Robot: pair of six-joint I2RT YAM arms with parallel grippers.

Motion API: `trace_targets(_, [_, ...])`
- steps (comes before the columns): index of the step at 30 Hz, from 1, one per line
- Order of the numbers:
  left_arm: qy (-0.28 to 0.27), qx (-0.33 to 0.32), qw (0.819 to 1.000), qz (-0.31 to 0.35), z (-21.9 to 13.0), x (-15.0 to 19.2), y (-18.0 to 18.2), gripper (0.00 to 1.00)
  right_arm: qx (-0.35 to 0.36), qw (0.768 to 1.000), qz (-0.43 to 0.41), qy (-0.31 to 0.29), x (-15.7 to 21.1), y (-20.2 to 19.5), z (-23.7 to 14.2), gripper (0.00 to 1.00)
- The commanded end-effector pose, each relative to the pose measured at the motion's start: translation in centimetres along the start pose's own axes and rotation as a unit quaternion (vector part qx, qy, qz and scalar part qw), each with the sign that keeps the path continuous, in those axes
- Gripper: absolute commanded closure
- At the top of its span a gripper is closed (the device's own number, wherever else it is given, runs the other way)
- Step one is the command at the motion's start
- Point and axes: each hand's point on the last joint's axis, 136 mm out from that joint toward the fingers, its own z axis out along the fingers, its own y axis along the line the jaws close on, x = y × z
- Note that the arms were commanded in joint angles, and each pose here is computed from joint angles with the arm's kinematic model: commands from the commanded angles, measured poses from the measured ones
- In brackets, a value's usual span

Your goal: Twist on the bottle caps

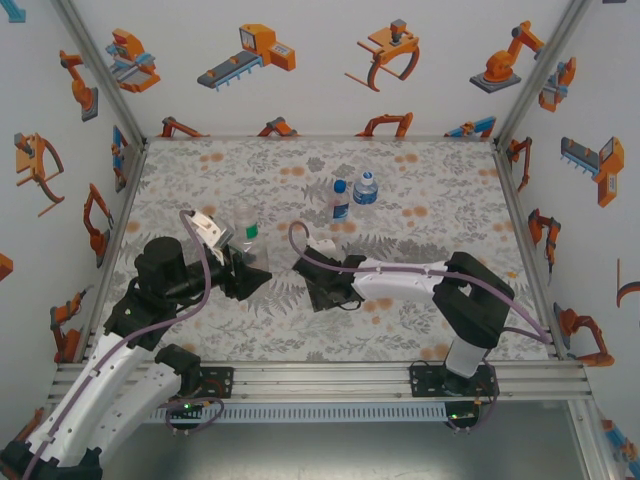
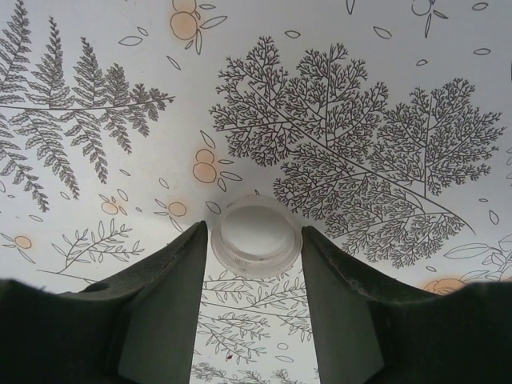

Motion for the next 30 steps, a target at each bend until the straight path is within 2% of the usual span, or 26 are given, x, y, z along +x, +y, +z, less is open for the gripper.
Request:
trace_targets(1, [-0.01, 0.004, 1.0, 0.002, 0.0, -0.4, -0.2, 0.85, 0.002, 1.0, 0.004, -0.022, -1.6, 0.3, -1.6, 0.51])
trace_targets(7, [-0.006, 0.003, 1.0, 0.003, 0.2, -0.3, -0.1, 0.85, -0.009, 1.0, 0.006, -0.024, -1.9, 0.7, -2.3, 0.51])
trace_targets(21, [0.0, 0.002, 1.0, -0.001, 0.4, 0.0, 0.0, 0.85, -0.005, 1.0, 0.006, -0.007, -1.0, 0.6, -1.4, 0.5])
trace_targets(30, [0.002, 0.002, 1.0, -0.001, 0.6, 0.1, 0.1, 0.84, -0.008, 1.0, 0.007, -0.001, -0.6, 0.8, -1.0, 0.53])
